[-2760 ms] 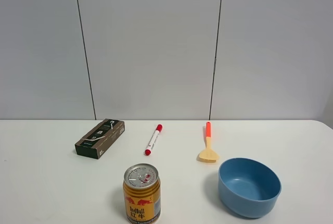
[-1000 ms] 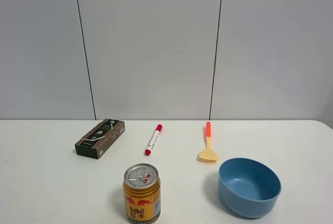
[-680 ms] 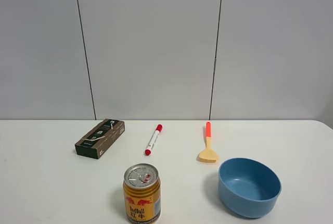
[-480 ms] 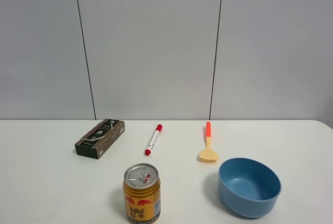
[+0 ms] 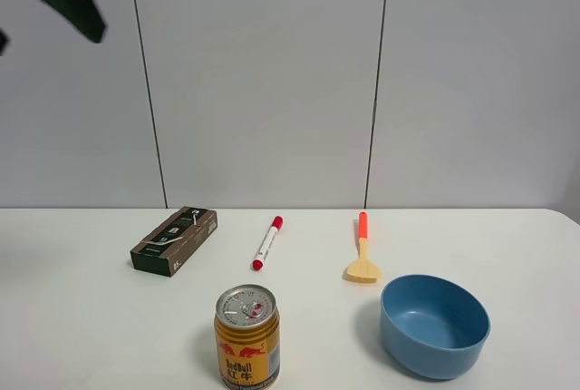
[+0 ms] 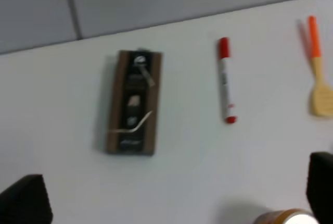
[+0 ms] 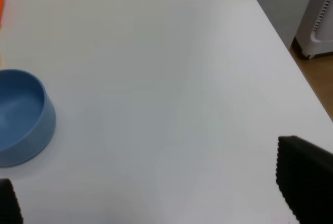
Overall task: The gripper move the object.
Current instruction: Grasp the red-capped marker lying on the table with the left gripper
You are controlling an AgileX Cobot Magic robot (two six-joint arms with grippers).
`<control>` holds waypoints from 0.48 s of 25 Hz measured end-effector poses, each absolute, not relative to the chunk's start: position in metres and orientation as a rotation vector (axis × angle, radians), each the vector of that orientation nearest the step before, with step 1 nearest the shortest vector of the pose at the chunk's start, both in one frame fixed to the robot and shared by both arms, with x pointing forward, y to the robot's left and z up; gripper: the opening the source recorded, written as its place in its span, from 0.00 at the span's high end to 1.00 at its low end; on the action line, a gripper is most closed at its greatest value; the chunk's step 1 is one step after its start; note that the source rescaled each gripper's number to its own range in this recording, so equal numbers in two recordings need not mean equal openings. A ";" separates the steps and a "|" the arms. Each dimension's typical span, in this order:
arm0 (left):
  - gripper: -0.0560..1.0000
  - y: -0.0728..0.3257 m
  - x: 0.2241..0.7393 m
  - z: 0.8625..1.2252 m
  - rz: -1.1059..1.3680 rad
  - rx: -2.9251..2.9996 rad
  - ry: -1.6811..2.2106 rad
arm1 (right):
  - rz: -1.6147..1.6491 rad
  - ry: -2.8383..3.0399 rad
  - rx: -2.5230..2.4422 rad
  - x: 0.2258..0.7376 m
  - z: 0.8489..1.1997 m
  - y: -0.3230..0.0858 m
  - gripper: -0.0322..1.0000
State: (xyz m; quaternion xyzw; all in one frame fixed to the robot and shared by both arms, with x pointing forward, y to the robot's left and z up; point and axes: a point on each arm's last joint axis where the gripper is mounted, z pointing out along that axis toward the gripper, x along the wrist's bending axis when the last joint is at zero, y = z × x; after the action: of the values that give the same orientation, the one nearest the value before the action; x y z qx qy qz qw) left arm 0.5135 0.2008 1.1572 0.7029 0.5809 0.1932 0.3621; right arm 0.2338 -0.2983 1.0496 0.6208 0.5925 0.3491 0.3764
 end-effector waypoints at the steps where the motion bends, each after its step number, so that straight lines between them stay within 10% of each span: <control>1: 0.00 0.184 0.521 1.154 0.472 1.828 1.464 | 0.893 1.516 1.588 0.234 1.050 -0.298 0.00; 12: 0.00 0.050 0.613 1.062 0.289 2.044 1.394 | 0.893 1.516 1.588 0.234 1.050 -0.298 0.00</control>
State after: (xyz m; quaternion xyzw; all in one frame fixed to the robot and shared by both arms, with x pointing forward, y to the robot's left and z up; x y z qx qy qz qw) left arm 0.6128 0.0505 1.0622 0.7774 0.5303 0.1100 0.3198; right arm 0.2338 -0.2983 1.0496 0.6208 0.5925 0.3491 0.3764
